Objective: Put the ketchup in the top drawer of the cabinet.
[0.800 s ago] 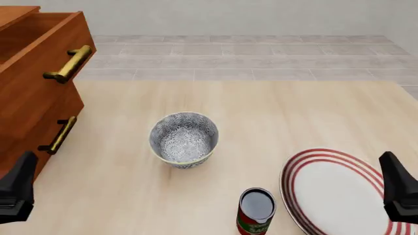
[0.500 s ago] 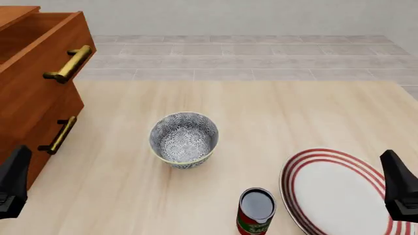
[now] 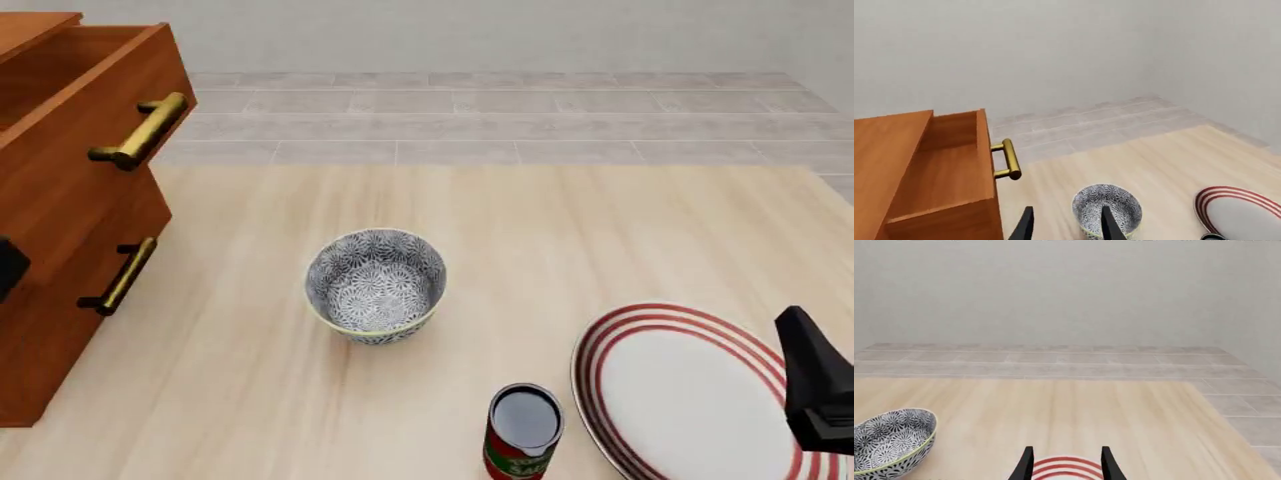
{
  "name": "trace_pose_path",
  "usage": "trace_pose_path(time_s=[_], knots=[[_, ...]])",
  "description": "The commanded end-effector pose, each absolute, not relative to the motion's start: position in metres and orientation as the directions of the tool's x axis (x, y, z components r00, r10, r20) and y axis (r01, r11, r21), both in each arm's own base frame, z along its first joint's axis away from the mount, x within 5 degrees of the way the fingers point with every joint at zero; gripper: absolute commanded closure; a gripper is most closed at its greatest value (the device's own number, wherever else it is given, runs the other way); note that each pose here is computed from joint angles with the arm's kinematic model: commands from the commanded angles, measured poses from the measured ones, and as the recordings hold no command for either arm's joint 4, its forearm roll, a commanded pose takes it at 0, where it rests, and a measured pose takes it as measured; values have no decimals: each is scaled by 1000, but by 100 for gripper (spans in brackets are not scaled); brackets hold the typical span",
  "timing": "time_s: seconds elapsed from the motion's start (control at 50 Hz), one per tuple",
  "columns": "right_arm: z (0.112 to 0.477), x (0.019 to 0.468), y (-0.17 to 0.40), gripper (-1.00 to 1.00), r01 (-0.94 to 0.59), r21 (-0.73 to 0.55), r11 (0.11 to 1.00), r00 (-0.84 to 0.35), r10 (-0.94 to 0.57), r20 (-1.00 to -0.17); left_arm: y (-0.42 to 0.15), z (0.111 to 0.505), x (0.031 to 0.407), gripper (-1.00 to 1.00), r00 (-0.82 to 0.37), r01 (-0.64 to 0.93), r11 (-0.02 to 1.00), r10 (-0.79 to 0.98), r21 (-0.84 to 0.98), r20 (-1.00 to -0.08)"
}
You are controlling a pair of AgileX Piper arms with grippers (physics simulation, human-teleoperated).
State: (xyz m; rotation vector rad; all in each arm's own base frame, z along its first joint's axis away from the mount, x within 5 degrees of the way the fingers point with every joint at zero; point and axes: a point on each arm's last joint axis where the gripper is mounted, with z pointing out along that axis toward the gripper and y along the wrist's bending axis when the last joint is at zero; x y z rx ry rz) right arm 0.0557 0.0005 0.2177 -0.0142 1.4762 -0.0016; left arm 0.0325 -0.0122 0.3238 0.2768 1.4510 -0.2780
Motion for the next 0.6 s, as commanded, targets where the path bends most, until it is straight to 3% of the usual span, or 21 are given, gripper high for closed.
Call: trace_pose_path(time_s=[0.02, 0.3, 0.5, 0.6], knots=[[223, 55, 1, -100, -21, -4, 1000, 107, -1, -994, -29, 330, 49, -100, 81, 505, 861, 19, 57, -997], [233, 52, 1, -100, -27, 5, 1000, 135, 9, -991, -87, 311, 95, -100, 3, 676, 737, 30, 24, -1000], [237, 52, 1, -100, -27, 12, 1000, 149, 16, -989, -120, 298, 96, -100, -25, 780, 626, 22, -6, -999], [237, 52, 1, -100, -31, 13, 999, 152, 18, -988, -130, 293, 102, -100, -19, 787, 617, 58, 21, -998]])
